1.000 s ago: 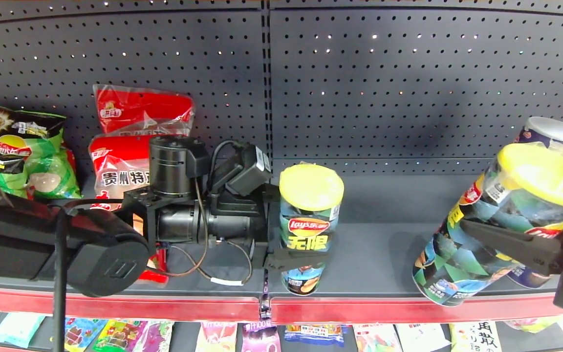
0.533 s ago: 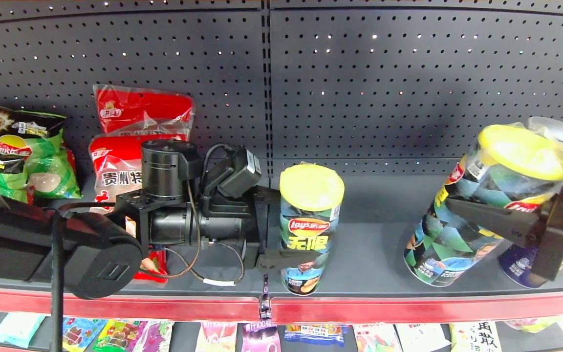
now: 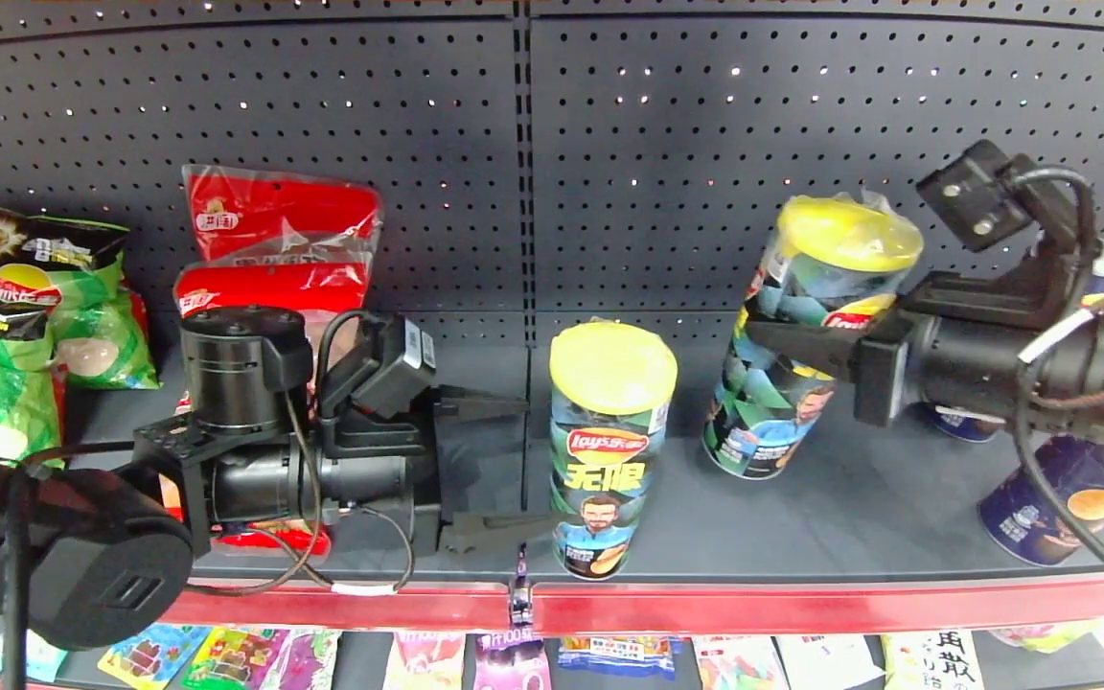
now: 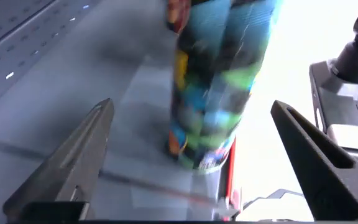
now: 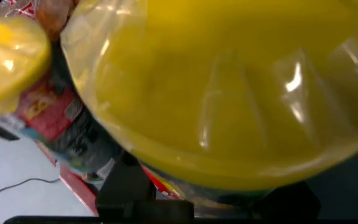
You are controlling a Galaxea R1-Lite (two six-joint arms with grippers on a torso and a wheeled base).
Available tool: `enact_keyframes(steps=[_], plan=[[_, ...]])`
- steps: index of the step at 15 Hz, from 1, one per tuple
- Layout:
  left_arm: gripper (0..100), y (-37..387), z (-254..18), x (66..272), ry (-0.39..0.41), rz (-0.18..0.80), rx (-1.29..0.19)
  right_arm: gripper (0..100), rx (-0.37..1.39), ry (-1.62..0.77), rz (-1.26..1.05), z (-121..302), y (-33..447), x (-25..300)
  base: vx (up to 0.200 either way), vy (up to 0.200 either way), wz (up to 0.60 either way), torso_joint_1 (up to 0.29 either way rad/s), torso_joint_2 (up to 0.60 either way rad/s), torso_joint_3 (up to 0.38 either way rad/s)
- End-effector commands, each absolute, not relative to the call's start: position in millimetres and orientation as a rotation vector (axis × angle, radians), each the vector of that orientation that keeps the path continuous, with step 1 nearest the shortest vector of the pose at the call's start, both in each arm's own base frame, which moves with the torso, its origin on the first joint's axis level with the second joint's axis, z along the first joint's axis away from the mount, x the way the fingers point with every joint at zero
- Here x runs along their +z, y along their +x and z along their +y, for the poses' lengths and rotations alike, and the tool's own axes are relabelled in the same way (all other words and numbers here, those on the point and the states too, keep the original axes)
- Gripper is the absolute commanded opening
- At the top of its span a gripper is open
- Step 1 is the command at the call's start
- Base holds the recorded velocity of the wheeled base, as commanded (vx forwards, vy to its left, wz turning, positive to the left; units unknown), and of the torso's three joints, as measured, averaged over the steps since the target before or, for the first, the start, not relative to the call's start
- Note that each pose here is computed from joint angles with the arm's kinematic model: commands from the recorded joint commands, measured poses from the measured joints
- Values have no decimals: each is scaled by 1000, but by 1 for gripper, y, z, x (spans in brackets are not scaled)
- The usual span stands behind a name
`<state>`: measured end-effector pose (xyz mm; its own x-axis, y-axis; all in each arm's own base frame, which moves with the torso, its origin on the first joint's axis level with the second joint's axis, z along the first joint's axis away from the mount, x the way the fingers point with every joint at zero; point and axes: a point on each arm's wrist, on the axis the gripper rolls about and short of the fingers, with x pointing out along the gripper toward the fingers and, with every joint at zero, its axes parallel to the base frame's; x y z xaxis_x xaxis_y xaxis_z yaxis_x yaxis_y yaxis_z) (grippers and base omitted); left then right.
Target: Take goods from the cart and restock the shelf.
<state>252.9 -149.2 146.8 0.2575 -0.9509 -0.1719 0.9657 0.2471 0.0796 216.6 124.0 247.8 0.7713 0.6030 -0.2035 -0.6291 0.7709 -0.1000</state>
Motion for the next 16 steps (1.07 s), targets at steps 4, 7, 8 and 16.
enact_keyframes(steps=[4, 7, 8, 16], plan=[[100, 237, -118, 155, 170, 82, -1207, 0, 705, -171, 188, 167, 273, 238, 0, 0, 0, 0, 0, 0], [100, 212, -105, 160, 103, 122, -1123, 0, 732, -172, 186, 186, 287, 235, 0, 0, 0, 0, 0, 0], [100, 205, -101, 163, 70, 133, -1098, 0, 753, -174, 198, 191, 290, 230, 0, 0, 0, 0, 0, 0], [100, 180, -87, 157, 35, 173, -1028, 0, 814, -171, 203, 217, 319, 217, 0, 0, 0, 0, 0, 0]])
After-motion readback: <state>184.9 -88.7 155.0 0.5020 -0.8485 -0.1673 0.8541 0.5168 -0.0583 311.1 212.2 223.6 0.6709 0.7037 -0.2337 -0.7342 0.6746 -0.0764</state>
